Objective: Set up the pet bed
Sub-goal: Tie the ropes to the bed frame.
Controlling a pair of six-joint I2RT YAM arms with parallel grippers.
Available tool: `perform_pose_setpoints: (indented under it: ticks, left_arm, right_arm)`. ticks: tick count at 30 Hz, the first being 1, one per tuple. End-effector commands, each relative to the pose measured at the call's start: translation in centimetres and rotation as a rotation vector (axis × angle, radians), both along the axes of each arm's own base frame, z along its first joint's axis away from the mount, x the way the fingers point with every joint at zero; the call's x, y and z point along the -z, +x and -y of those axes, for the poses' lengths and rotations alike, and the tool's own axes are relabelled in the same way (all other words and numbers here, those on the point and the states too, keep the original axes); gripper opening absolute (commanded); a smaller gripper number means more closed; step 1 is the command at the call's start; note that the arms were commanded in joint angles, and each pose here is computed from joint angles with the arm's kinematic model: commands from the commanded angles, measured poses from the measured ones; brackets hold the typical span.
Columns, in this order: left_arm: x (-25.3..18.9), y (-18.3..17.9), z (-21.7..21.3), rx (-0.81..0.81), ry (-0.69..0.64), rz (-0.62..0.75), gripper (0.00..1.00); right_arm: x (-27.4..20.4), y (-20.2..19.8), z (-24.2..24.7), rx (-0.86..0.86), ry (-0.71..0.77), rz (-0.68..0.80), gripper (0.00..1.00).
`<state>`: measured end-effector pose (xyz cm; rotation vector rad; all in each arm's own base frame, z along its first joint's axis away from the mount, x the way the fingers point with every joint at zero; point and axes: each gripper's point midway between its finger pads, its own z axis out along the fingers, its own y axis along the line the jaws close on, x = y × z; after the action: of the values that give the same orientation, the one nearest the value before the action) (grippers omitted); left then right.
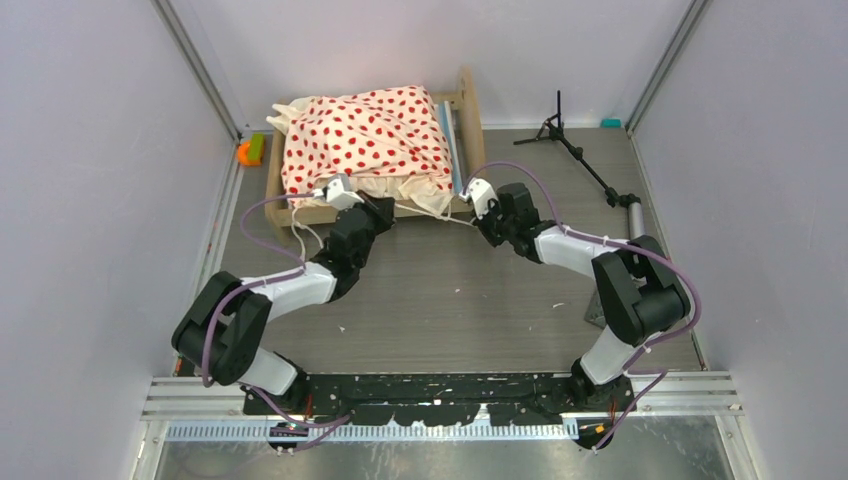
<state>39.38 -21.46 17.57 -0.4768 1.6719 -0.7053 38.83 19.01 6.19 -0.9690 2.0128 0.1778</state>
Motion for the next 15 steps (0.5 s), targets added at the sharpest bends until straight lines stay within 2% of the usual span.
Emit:
perform_pose_setpoints:
  ticks: [1,15]
  left_arm:
    - [0.3,-0.1,-2.3,-0.056,0.053,-0.014,0.0]
    - [5.6,-1.3,-3.7,-0.086,0.092,-0.105,0.0]
  right_arm:
    - [-1.8,1.4,1.9,0.071,0.003,0.055,0.0]
    - [-3.9,3.9,5.6,0.168,0.006,0.095,0.0]
